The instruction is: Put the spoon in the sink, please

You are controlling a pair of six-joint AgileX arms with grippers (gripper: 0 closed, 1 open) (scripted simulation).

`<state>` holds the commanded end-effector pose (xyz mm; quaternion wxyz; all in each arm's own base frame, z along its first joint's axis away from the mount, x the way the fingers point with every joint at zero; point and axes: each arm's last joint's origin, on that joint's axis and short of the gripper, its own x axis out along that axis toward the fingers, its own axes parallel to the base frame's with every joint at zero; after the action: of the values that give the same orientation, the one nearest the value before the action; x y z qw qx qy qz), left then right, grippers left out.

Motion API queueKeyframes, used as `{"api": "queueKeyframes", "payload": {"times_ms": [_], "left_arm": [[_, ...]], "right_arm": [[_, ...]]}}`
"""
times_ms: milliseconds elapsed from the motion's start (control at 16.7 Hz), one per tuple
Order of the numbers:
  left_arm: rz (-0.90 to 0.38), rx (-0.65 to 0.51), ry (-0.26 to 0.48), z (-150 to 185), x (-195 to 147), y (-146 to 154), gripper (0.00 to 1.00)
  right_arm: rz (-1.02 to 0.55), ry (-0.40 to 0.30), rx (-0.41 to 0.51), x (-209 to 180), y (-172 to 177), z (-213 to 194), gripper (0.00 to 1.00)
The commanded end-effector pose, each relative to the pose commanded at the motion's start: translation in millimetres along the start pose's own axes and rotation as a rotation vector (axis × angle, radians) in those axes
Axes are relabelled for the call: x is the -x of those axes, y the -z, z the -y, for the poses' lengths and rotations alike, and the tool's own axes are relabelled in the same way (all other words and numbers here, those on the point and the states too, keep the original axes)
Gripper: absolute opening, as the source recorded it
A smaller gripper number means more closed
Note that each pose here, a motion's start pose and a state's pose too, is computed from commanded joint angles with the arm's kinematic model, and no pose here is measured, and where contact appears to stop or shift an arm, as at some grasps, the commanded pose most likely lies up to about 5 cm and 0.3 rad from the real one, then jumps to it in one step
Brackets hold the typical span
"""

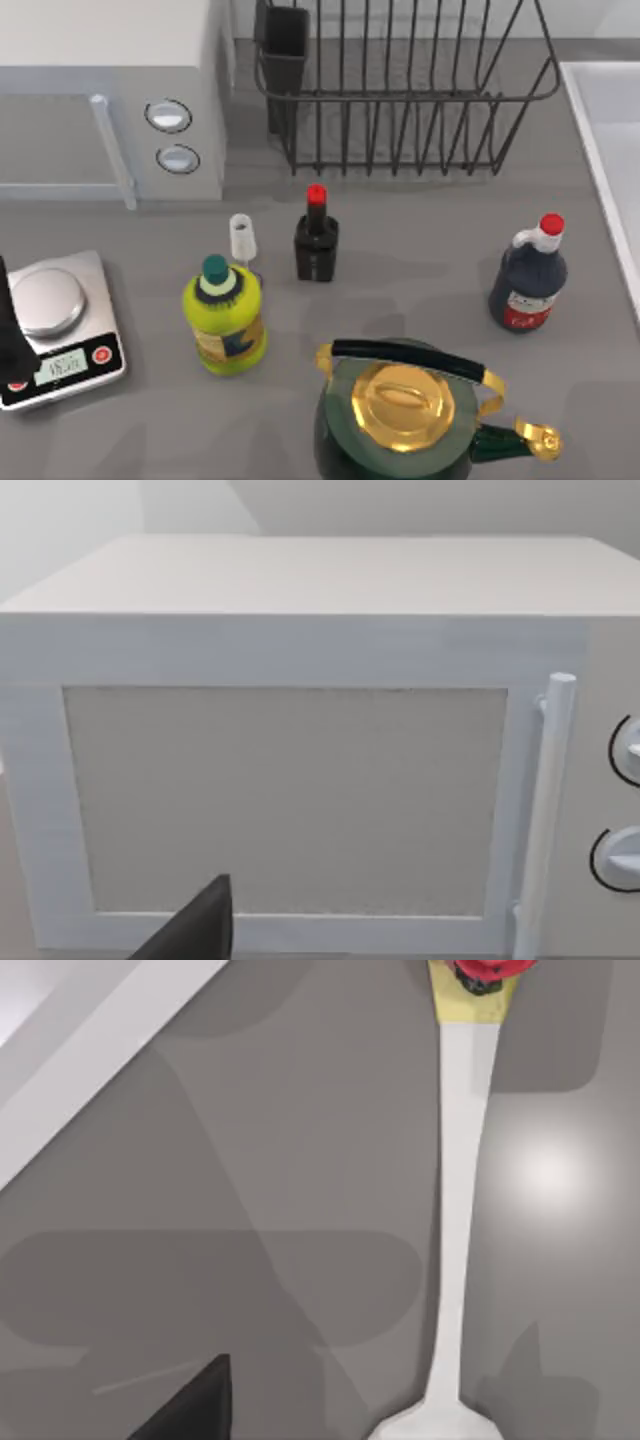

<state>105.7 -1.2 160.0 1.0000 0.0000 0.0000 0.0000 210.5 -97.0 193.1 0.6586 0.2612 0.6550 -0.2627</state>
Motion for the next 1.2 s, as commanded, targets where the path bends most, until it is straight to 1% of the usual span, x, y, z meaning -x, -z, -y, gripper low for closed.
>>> {"api": "queueKeyframes", "payload": {"times_ms": [360,480,720,900,1020,1200], "left_arm": [[0.0,0.0,0.0,0.0,0.0,0.0,1.0],[0.0,0.0,0.0,0.0,0.0,0.0,1.0],[0.0,0.0,0.0,0.0,0.0,0.0,1.0],[0.0,0.0,0.0,0.0,0.0,0.0,1.0],[0.0,0.0,0.0,0.0,0.0,0.0,1.0],[0.0,0.0,0.0,0.0,0.0,0.0,1.0]], "right_arm": [[0.0,0.0,0.003,-4.4,0.2,-0.7,1.0],[-0.004,0.001,0.001,-18.3,-2.1,-1.2,1.0],[0.014,-0.005,0.001,-64.1,-6.4,-2.4,1.0],[0.007,-0.003,0.0,-92.0,-2.4,-0.9,1.0],[0.0,0.0,0.0,-99.7,-0.1,0.0,1.0],[0.0,0.0,0.0,-100.0,0.0,0.0,1.0]]}}
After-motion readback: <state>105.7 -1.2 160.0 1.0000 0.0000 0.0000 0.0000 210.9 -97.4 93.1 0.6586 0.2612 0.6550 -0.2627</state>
